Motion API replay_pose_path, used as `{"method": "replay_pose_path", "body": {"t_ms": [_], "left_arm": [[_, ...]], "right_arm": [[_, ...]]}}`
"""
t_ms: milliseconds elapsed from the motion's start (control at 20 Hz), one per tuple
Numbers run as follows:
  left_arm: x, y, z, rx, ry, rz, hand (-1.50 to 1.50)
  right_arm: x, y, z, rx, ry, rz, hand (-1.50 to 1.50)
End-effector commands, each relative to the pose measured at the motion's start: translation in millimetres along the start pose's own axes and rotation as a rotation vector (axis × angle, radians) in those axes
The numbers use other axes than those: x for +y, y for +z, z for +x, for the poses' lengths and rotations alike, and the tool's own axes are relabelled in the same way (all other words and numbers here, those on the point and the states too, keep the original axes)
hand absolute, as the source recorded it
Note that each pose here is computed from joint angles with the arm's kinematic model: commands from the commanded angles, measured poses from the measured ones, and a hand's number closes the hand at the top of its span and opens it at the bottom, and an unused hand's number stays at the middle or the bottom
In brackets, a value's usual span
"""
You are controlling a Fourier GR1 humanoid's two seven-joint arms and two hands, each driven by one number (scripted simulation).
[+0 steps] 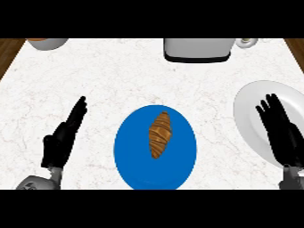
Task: Pick the croissant from the plate and place it in the plate
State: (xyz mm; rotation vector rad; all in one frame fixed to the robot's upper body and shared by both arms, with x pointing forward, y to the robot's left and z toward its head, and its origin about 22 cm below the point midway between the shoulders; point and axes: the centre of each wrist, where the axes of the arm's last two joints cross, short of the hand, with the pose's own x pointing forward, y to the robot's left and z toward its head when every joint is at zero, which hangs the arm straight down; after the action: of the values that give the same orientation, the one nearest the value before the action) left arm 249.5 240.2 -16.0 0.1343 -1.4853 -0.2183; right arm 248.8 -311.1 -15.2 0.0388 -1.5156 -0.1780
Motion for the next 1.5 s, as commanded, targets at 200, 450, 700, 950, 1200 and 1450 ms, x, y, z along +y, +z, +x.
{"method": "replay_pose_path", "body": {"t_ms": [200, 450, 700, 950, 1200, 1450], "left_arm": [[45, -23, 31, 0.007, 0.002, 0.106, 0.0], [51, -26, 31, 0.081, 0.053, 0.096, 0.0], [47, -20, 24, 0.08, 0.07, 0.079, 0.0], [59, -30, 25, 0.09, 0.051, 0.107, 0.0], [50, -24, 26, 0.104, 0.072, 0.107, 0.0], [62, -32, 38, 0.107, 0.063, 0.105, 0.0]], "right_arm": [[90, -52, 41, -0.199, 0.047, 0.424, 1.5], [88, -32, -4, -0.39, 0.254, 0.077, -1.5], [107, -20, -66, -0.397, 0.318, 0.347, -1.5], [97, -27, -48, -0.372, 0.562, 0.434, -1.5], [117, -22, -21, -0.314, 0.661, 0.465, -1.5], [135, -29, 5, -0.263, 0.754, 0.519, -1.5]]}}
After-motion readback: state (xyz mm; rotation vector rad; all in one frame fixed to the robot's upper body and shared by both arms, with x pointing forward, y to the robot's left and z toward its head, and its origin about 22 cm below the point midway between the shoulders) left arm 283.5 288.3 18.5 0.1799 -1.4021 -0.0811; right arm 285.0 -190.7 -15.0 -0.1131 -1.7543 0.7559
